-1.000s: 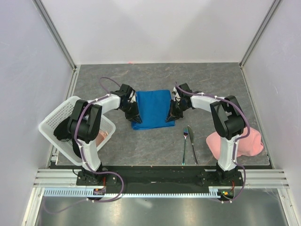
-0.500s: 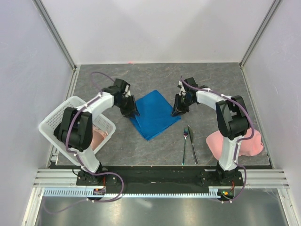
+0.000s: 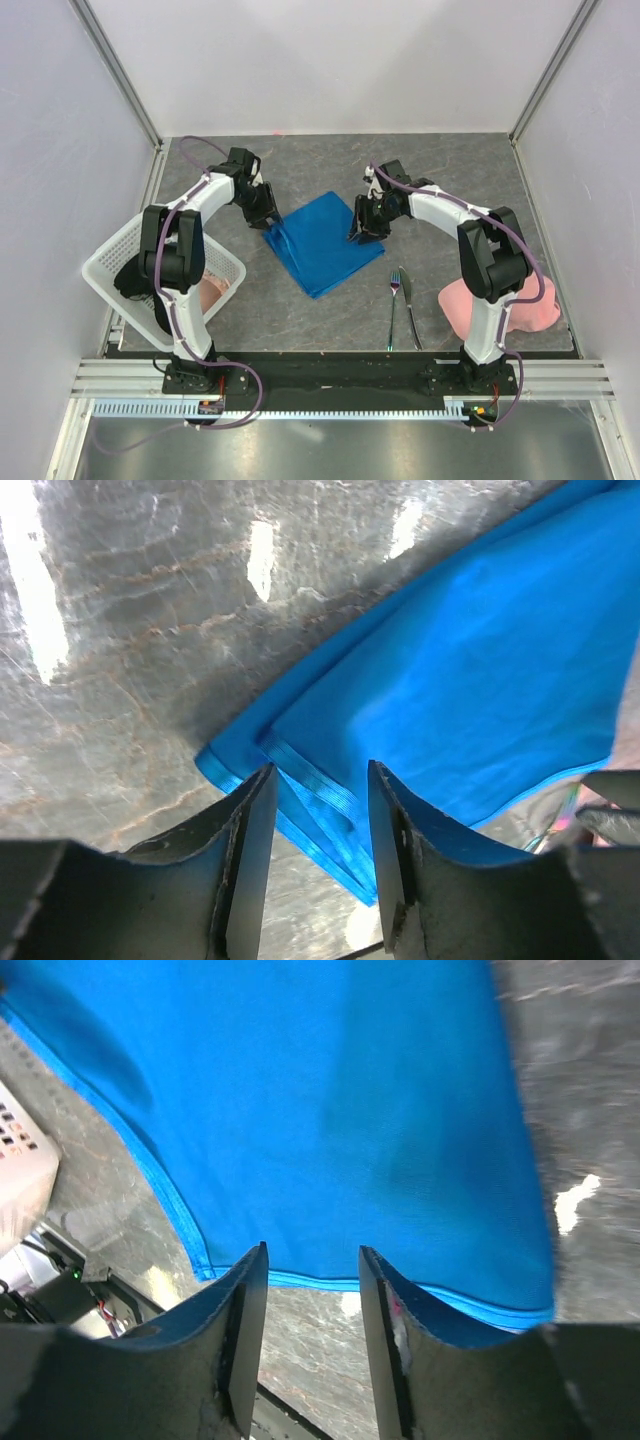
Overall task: Fold the napkin into a case and place the utensils inside
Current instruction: Rotate the square-folded napkin at the center of the board.
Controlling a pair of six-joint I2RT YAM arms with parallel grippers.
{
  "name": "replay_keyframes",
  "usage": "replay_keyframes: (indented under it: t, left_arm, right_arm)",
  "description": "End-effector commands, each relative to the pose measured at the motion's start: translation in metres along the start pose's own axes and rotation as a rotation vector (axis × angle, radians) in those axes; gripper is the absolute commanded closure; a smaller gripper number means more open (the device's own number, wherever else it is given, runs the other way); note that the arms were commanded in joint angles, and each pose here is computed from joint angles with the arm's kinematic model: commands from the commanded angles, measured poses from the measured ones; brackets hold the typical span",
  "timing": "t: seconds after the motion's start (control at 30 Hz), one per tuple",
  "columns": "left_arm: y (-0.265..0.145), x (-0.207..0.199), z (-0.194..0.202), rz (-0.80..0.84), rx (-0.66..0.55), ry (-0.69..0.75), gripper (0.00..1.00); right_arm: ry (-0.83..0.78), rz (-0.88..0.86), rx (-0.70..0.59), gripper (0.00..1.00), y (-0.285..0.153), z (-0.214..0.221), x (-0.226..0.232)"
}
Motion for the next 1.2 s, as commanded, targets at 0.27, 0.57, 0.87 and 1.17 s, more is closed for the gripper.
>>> replay_keyframes:
  t: [0.27,0.57,0.87,1.17]
  left_arm:
    - [-0.006,0.007,-0.024,-0.041,-0.039,0.248,0.54]
    - [0.015,0.036,-0.011,-0.132,0.037,0.282,0.69]
    - [0.0,0.02,-0.001,-0.054,0.037,0.241,0.74]
    - [-0.01,0.01,0.045,0.028,0.121,0.168,0.7]
  right_arm:
    - [-0.063,-0.064,0.024,0.5,0.012,0.001,0.029]
    - [-0.036,-0.053,0.03,0.5,0.026,0.0,0.025]
    - [-0.003,0.151,0.058,0.66,0.034,0.017,-0.043]
    - [-0.019,0.279,-0.022,0.71,0.031,-0.048,-0.094]
Point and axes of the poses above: each gripper's point midway between its finger pads, its own y axis out along the fingers, its own x axis along the line the jaws close on, z = x × y, the point moved 1 cm from there along -y, back along the fingers, and after that the axes turned 7 degrees about -y, right-handed, at the moved point
